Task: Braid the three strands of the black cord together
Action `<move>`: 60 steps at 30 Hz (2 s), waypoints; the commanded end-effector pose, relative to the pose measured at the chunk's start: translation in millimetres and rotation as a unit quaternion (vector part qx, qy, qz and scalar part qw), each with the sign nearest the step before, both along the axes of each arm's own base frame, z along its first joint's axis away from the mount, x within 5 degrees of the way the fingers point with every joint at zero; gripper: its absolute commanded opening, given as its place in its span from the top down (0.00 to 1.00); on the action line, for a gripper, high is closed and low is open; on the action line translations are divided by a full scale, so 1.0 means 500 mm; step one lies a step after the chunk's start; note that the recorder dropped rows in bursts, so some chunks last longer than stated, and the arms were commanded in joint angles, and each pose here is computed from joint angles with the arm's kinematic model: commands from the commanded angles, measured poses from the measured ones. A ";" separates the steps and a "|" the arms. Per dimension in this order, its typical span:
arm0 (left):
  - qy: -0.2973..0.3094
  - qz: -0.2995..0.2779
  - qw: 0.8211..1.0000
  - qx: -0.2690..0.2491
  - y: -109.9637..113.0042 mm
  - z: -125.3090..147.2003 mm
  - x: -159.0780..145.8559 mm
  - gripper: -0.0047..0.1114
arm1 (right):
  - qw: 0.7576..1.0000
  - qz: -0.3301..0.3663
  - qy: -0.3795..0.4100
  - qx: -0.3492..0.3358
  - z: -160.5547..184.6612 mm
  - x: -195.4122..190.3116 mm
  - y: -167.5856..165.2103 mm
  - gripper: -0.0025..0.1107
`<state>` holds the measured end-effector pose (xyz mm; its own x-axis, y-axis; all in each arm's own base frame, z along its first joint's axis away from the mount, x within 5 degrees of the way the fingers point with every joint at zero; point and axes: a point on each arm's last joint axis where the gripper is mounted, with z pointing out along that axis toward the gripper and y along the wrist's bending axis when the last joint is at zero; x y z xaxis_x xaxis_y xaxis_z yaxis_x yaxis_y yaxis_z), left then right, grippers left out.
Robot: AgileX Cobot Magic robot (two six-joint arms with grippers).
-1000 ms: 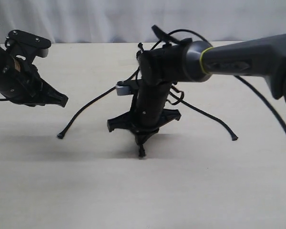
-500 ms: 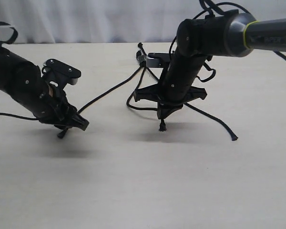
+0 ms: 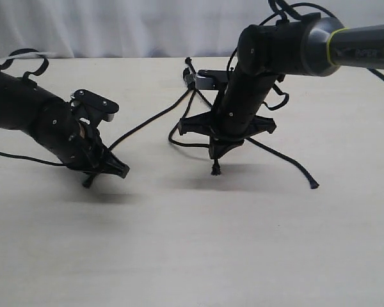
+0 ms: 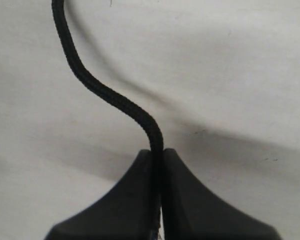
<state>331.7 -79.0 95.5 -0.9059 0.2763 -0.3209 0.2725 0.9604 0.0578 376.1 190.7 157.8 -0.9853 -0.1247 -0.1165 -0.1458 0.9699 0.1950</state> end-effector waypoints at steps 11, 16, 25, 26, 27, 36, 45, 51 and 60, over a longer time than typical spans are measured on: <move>0.171 -0.025 0.984 -0.037 -0.094 -0.036 -0.091 0.96 | 0.994 -0.036 -0.049 0.089 0.072 0.003 0.018 0.94; 0.173 -0.053 0.983 -0.042 -0.148 -0.036 -0.115 0.96 | 0.992 -0.019 -0.063 0.107 0.124 -0.012 0.016 0.94; 0.181 -0.078 0.979 -0.046 -0.191 -0.034 -0.142 0.95 | 0.985 0.000 -0.040 0.168 0.127 -0.029 0.039 0.94; 0.180 -0.078 0.979 -0.047 -0.191 -0.033 -0.142 0.93 | 0.985 0.001 -0.045 0.169 0.127 -0.028 0.043 0.94; 0.178 -0.078 0.980 -0.047 -0.191 -0.033 -0.141 0.91 | 0.984 0.000 -0.049 0.169 0.128 -0.027 0.044 0.94; 0.167 -0.081 0.981 -0.061 -0.192 0.016 -0.145 0.60 | 0.978 -0.032 -0.084 0.186 0.132 -0.016 0.054 0.94; 0.153 -0.128 0.979 -0.044 -0.165 0.148 -0.182 0.59 | 0.976 -0.038 -0.074 0.202 0.107 -0.020 0.088 0.85; 0.066 -0.072 0.995 0.027 -0.113 0.228 -0.184 0.59 | 0.980 -0.022 -0.048 0.189 0.033 -0.037 0.146 0.64; 0.035 -0.071 0.997 0.024 -0.115 0.231 -0.173 0.59 | 0.989 -0.053 -0.036 0.136 0.032 -0.008 0.070 0.57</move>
<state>243.6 -134.7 208.8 -0.8816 0.4259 -0.2033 0.4179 0.9047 0.0829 371.3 233.3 176.5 -0.9760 0.0188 -0.2170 -0.0910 0.8699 0.4848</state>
